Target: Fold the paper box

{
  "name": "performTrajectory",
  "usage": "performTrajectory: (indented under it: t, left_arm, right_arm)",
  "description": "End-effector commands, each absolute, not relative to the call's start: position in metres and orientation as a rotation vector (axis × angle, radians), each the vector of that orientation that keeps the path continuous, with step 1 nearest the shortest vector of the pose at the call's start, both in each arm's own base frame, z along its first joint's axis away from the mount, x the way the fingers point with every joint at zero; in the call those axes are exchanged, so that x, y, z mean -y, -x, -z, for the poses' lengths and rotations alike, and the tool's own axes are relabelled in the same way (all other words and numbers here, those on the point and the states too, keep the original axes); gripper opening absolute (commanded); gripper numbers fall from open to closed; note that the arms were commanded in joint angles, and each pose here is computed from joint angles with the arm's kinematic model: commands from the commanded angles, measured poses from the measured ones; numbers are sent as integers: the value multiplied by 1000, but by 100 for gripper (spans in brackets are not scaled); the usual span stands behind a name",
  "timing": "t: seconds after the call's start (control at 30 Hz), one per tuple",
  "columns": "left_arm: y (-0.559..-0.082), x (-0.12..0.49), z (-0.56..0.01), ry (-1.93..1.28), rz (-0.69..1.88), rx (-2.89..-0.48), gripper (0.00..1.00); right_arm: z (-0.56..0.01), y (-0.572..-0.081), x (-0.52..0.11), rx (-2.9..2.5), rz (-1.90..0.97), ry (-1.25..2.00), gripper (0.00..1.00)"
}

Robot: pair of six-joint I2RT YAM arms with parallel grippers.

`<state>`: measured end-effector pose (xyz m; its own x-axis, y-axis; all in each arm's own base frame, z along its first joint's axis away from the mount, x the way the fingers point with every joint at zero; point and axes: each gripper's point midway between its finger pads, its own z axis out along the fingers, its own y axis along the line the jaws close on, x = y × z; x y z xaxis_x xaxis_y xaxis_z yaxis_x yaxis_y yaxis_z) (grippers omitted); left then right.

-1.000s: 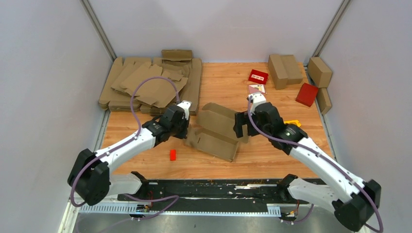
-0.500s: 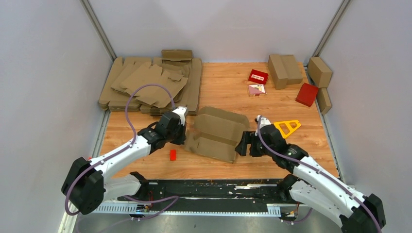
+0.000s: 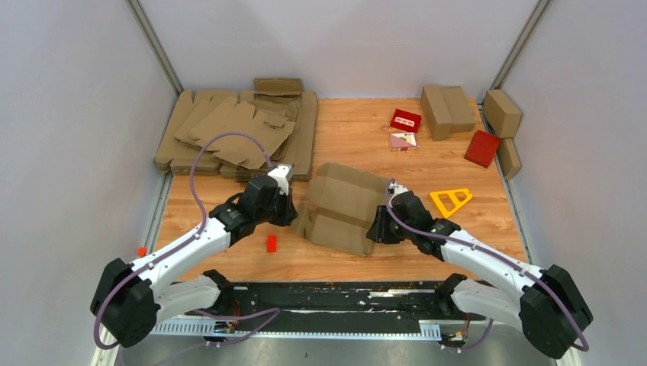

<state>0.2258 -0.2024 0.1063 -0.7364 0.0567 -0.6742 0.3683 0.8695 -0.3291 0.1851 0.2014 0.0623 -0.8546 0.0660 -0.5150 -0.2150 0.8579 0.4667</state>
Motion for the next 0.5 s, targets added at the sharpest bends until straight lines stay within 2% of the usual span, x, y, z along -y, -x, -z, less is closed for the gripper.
performTrajectory:
  t: [0.0,0.1,0.33,0.43,0.47]
  left_arm:
    - [-223,222,-128,-302,752,-2268,0]
    - [-221,232,-134,-306,826,-2246,0]
    - [-217,251,-133,-319,937,-2238,0]
    - [-214,260,-128,-342,963,-2249,5]
    - [-212,264,-125,-356,969,-2257,10]
  right_arm:
    - [-72,-195,-213,-2432,-743,134,26]
    - [-75,-196,-214,-2423,-729,154,23]
    - [-78,-197,-221,-2412,-745,187,25]
    - [-78,-196,-222,-2412,-748,193,26]
    - [-78,-197,-222,-2411,-750,193,26]
